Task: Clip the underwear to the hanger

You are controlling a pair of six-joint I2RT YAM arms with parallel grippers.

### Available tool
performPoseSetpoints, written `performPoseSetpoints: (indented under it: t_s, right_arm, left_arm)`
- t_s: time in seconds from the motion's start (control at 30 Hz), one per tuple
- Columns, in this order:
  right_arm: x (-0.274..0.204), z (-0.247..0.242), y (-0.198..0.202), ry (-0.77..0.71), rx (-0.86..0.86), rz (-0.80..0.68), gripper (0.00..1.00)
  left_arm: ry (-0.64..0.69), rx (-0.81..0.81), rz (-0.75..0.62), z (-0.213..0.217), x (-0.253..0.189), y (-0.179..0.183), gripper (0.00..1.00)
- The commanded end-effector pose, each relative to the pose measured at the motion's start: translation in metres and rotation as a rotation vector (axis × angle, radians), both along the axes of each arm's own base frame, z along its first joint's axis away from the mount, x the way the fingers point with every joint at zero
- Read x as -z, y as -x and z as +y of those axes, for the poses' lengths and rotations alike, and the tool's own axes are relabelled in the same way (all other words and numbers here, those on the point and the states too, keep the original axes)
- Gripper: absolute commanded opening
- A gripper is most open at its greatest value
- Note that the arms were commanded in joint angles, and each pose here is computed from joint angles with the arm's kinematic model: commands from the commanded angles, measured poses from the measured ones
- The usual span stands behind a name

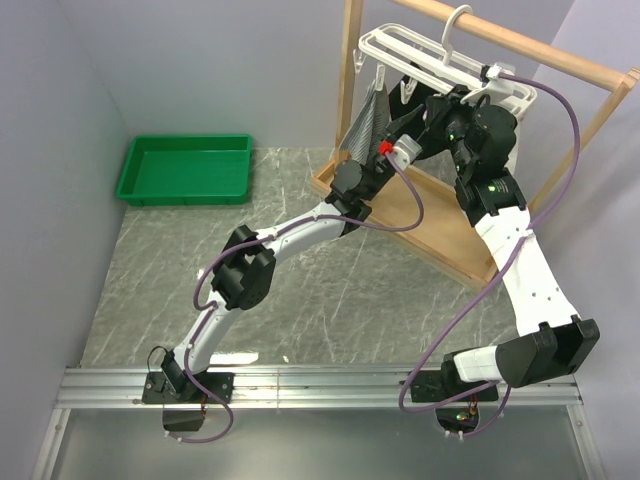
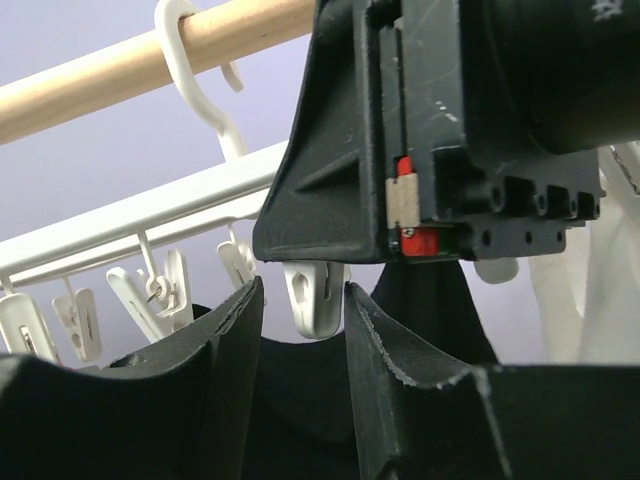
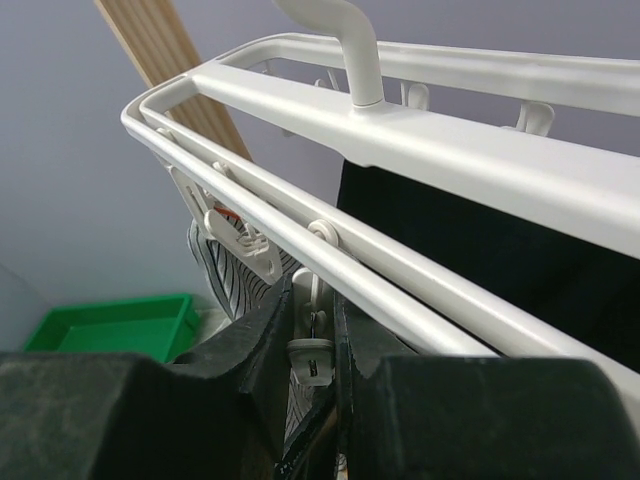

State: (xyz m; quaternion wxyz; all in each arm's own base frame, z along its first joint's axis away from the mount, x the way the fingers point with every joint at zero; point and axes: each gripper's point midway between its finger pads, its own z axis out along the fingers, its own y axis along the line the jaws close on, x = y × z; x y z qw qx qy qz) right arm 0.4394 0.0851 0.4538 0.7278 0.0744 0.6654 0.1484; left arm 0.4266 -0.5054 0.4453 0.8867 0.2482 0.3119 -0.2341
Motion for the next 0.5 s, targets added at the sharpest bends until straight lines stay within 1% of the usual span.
performPoseSetpoints:
  t_s: [0.0,0.13,0.23,0.3,0.43,0.47]
  right_arm:
    - [-0.0186,0.0041,0.0143,-0.015,-0.007,-0.024,0.00]
    - [-0.0176,0.0052,0.0126,-0.016,-0.004,-0.017,0.00]
    - [-0.0172,0.0061,0.0129,-0.019,-0.011,-0.014,0.00]
    - [-0.0165,0.0083,0.0136,-0.022,-0.024,-0.012,0.00]
    - [-0.0191,0.0126,0.0169,-0.028,-0.049,-0.016,0.00]
    - [-0.0191,0.0129,0.0171,-0.029,-0.051,-0.015,0.00]
  left_arm:
    - [0.062,0.003,-0.089,0.0100,-0.0392,0.0190,0.43]
    - [0.055,-0.006,-0.094,0.0084,-0.0381,0.0200,0.39]
    - [0.052,-0.008,-0.087,0.0077,-0.0373,0.0194,0.32]
    - [0.054,-0.012,-0.080,0.0085,-0.0370,0.0176,0.24]
    - [0.053,-0.015,-0.068,0.0092,-0.0356,0.0153,0.14]
    - [0.059,-0.014,-0.066,0.0095,-0.0359,0.0151,0.05]
